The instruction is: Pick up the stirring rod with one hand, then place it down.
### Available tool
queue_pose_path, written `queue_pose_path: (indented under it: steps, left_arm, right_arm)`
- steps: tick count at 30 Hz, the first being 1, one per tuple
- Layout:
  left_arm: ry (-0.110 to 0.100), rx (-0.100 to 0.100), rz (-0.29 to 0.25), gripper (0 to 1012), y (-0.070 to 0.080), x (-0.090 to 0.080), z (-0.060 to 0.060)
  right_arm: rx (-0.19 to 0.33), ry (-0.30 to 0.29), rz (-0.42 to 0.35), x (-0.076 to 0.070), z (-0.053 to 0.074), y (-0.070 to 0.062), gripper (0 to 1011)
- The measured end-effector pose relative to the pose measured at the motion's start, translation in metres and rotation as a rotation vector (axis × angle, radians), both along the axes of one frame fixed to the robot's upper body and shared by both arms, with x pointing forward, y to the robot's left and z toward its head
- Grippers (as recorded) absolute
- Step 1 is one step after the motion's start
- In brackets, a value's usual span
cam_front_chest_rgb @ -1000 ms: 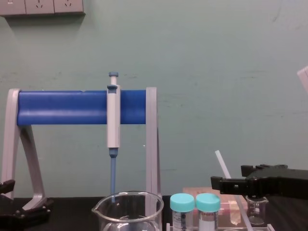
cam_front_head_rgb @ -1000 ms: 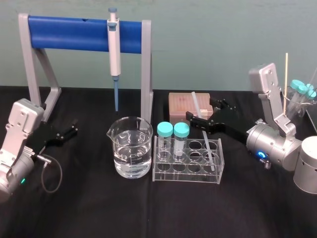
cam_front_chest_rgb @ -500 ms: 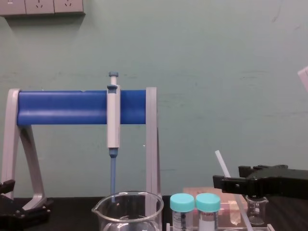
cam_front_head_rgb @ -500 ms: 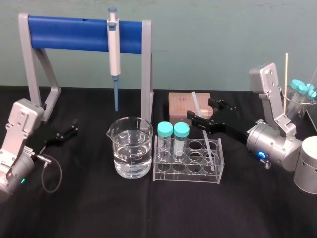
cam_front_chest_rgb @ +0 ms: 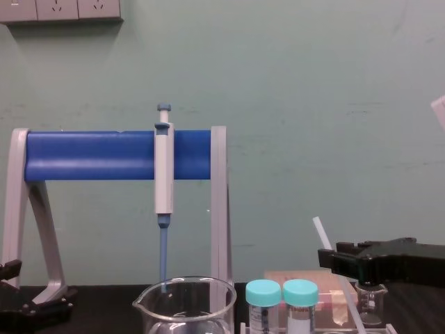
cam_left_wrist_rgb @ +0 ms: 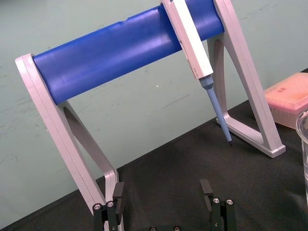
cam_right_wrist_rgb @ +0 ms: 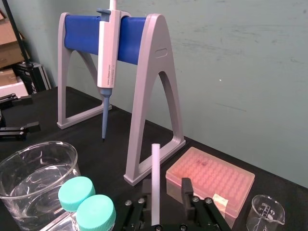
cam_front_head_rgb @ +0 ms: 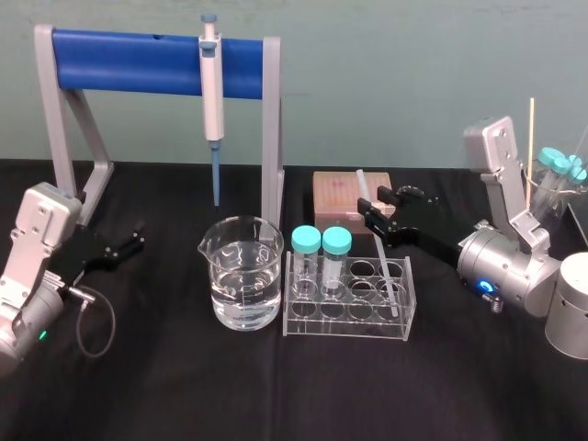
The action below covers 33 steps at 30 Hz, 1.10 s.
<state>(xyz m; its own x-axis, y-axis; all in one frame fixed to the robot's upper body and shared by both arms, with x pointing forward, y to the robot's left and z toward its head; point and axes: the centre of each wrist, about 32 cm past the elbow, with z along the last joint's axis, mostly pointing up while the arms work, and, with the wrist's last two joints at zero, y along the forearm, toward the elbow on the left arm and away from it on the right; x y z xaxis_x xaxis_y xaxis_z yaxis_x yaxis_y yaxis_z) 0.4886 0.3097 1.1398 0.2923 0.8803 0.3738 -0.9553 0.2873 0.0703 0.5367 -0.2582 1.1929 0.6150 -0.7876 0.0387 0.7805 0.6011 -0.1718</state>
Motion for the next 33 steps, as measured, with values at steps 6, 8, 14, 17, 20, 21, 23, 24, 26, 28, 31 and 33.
queue_pose_path:
  steps: [6, 8, 14, 17, 20, 21, 23, 24, 26, 28, 31, 33]
  left_arm:
    - [0.0, 0.0, 0.0, 1001, 0.0, 0.0, 0.0]
    - [0.0, 0.0, 0.0, 1000, 0.0, 0.0, 0.0]
    - [0.0, 0.0, 0.0, 1000, 0.0, 0.0, 0.0]
    - [0.0, 0.0, 0.0, 1000, 0.0, 0.0, 0.0]
    - [0.0, 0.0, 0.0, 1000, 0.0, 0.0, 0.0]
    - [0.0, 0.0, 0.0, 1000, 0.0, 0.0, 0.0]
    - [0.0, 0.0, 0.0, 1000, 0.0, 0.0, 0.0]
    - [0.0, 0.0, 0.0, 1000, 0.0, 0.0, 0.0]
    - [0.0, 0.0, 0.0, 1000, 0.0, 0.0, 0.0]
    - [0.0, 0.0, 0.0, 1001, 0.0, 0.0, 0.0]
    - [0.0, 0.0, 0.0, 1000, 0.0, 0.0, 0.0]
    - [0.0, 0.0, 0.0, 1000, 0.0, 0.0, 0.0]
  right_arm:
    - [0.0, 0.0, 0.0, 0.0, 0.0, 0.0, 235]
    - [0.0, 0.0, 0.0, 0.0, 0.0, 0.0, 175]
    - [0.0, 0.0, 0.0, 0.0, 0.0, 0.0, 71]
    - [0.0, 0.0, 0.0, 0.0, 0.0, 0.0, 71]
    - [0.0, 0.0, 0.0, 0.0, 0.0, 0.0, 71]
    - [0.0, 0.0, 0.0, 0.0, 0.0, 0.0, 71]
    - [0.006, -0.012, -0.001, -0.0006, -0.0007, -0.0004, 71]
    - [0.021, -0.038, -0.004, -0.0022, -0.0027, -0.0006, 71]
    - [0.045, -0.077, -0.007, -0.004, -0.0041, -0.0009, 71]
    - [0.072, -0.11, -0.01, -0.0059, -0.005, -0.0007, 71]
    - [0.101, -0.138, -0.011, -0.0074, -0.0052, -0.001, 70]
    - [0.125, -0.158, -0.012, -0.0084, -0.0054, -0.0018, 71]
